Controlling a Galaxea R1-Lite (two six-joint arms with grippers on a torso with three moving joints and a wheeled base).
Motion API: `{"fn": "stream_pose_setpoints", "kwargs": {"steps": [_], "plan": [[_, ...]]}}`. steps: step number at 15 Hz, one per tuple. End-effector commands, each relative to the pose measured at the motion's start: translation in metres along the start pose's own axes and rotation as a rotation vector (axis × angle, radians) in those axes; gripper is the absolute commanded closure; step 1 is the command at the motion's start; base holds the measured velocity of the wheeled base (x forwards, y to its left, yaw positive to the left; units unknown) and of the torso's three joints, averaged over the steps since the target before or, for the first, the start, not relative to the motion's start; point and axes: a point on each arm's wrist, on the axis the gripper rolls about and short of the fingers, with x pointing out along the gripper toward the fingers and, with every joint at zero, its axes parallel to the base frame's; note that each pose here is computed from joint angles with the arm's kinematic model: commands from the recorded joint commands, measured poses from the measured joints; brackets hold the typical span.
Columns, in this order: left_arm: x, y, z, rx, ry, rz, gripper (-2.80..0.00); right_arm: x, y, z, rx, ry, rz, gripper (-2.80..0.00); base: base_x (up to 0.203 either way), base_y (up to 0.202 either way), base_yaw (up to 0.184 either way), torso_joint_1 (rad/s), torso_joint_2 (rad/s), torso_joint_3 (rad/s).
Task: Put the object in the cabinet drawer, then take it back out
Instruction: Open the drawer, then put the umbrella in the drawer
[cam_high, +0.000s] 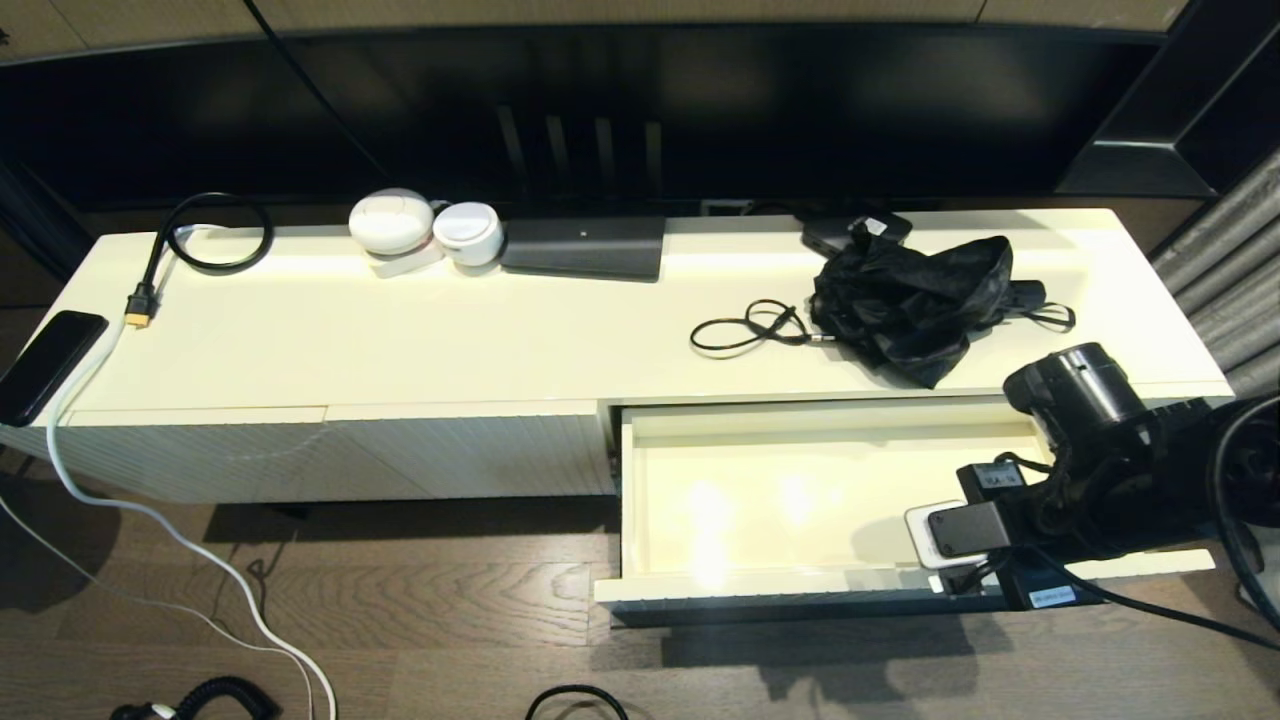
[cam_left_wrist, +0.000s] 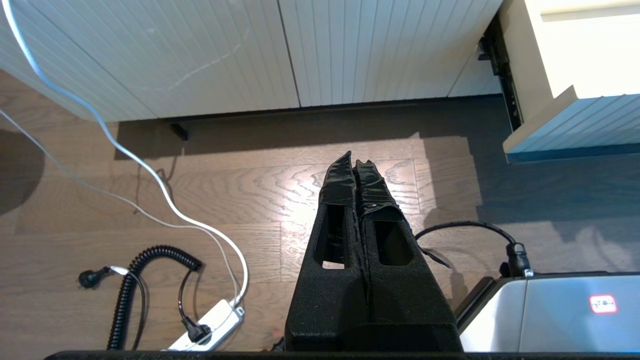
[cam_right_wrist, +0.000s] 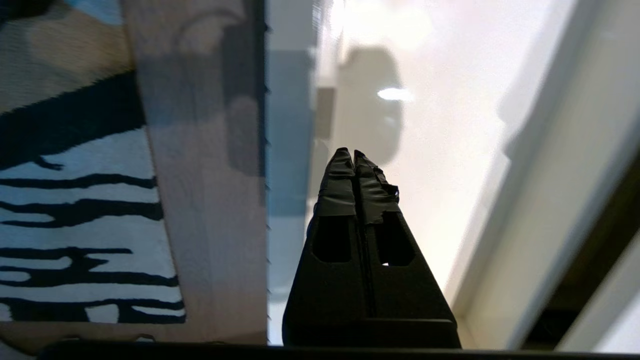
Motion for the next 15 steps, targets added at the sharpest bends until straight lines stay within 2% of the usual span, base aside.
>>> {"fn": "stream_pose_setpoints", "kwargs": {"steps": [1, 6, 9, 13, 14, 15], "plan": [[0.000, 0.000, 0.000, 0.000, 0.000, -0.001, 0.00, -0.020, -0.005, 0.002, -0.011, 0.002, -0.077, 0.00, 0.000, 0.000, 0.000, 0.000, 0.00, 0.000], [0.000, 0.000, 0.000, 0.000, 0.000, 0.000, 0.00, -0.086, -0.013, 0.006, -0.020, 0.026, -0.309, 0.00, 0.000, 0.000, 0.000, 0.000, 0.00, 0.000], [0.000, 0.000, 0.000, 0.000, 0.000, -0.001, 0.00, -0.106, -0.017, 0.003, -0.041, 0.053, -0.389, 0.00, 0.000, 0.000, 0.000, 0.000, 0.00, 0.000], [0.000, 0.000, 0.000, 0.000, 0.000, -0.001, 0.00, -0.113, -0.029, -0.014, -0.072, 0.113, -0.448, 0.00, 0.000, 0.000, 0.000, 0.000, 0.00, 0.000], [0.000, 0.000, 0.000, 0.000, 0.000, 0.000, 0.00, -0.111, -0.035, -0.017, -0.095, 0.120, -0.487, -2.80, 0.000, 0.000, 0.000, 0.000, 0.00, 0.000], [0.000, 0.000, 0.000, 0.000, 0.000, 0.000, 0.00, -0.109, -0.039, -0.018, -0.110, 0.121, -0.506, -2.80, 0.000, 0.000, 0.000, 0.000, 0.00, 0.000]]}}
